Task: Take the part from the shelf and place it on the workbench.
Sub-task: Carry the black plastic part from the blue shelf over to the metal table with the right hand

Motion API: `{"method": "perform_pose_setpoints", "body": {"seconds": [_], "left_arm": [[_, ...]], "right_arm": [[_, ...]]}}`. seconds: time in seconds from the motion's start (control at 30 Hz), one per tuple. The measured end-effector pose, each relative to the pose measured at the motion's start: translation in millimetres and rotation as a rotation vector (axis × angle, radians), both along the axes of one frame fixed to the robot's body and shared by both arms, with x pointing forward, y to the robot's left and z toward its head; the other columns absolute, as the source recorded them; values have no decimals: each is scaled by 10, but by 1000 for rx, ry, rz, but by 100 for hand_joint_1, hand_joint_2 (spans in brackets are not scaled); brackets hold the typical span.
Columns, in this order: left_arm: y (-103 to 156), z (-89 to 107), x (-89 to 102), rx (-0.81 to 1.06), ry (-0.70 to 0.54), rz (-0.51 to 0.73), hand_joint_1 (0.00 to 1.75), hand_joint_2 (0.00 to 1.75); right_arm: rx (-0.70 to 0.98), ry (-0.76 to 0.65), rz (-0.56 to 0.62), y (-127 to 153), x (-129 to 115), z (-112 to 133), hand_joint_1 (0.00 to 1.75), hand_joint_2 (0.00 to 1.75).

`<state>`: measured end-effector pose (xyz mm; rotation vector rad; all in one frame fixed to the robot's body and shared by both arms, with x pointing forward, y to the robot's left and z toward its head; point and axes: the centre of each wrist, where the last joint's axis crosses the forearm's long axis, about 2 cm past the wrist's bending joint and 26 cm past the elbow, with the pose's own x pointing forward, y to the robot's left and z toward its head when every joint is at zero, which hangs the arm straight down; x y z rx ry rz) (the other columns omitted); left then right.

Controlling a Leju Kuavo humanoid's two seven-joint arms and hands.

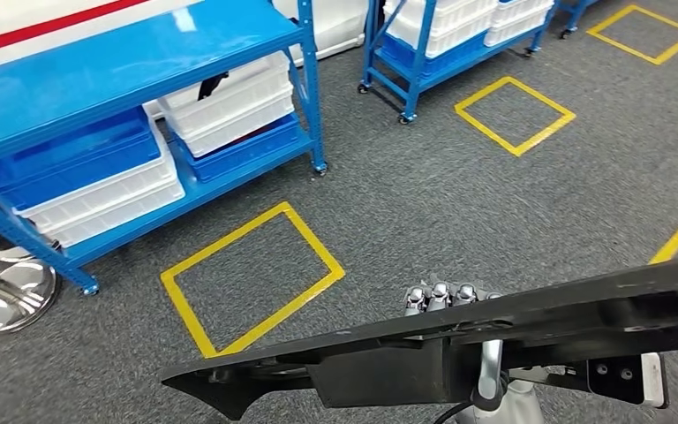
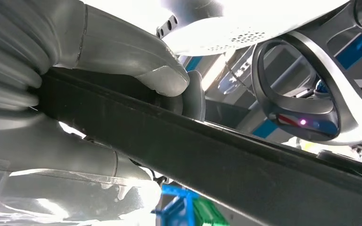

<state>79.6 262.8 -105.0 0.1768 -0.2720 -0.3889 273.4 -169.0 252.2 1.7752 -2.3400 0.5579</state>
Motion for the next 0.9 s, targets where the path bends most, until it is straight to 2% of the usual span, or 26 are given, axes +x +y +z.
{"method": "perform_pose_setpoints", "body": {"seconds": [0.23, 0.53, 0.9], "left_arm": [[2, 16, 79, 22, -12, -22, 0, 175], [9, 18, 85, 47, -22, -28, 0, 175], [26, 23, 111, 67, -22, -34, 0, 175]], "right_arm": [[-7, -12, -31, -97, -45, -18, 175, 175], [5, -2, -75, -233, -50, -56, 175, 175], [49, -15, -100, -261, -66, -10, 175, 175]]}}
